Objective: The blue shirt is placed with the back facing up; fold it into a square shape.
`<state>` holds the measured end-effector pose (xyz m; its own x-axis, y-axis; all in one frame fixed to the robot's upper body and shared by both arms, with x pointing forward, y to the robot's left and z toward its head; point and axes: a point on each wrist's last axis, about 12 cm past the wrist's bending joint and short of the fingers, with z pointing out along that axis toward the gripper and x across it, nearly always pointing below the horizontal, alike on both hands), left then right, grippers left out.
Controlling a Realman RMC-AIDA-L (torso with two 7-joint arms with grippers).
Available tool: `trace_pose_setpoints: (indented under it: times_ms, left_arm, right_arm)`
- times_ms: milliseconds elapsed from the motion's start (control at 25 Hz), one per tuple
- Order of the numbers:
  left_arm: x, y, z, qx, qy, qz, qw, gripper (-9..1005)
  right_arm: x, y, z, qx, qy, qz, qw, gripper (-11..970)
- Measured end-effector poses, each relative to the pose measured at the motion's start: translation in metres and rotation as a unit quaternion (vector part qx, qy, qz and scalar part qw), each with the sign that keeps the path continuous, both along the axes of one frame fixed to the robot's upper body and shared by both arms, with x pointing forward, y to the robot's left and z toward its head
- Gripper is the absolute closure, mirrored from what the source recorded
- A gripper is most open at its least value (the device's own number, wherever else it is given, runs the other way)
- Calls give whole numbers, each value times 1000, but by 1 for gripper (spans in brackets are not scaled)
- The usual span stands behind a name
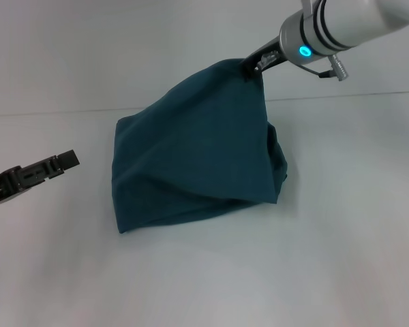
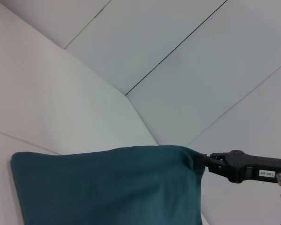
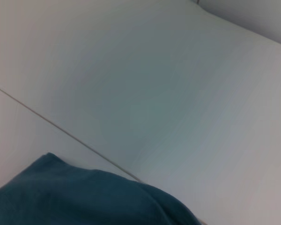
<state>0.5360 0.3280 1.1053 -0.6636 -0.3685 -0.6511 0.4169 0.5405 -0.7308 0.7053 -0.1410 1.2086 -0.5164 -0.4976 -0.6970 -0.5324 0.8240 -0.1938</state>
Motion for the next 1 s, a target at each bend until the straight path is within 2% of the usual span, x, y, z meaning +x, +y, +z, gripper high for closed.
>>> trace_pose_setpoints:
  times_ms: [360, 1000]
  left_arm:
    - [-1, -2, -5, -10, 12, 2, 1000, 290]
    - [2, -1, -5, -9, 17, 12, 1000, 288]
  right_arm:
    - [8, -2, -9, -11, -38, -16, 999, 913]
    - [11, 7, -22, -61, -70, 8, 996, 912]
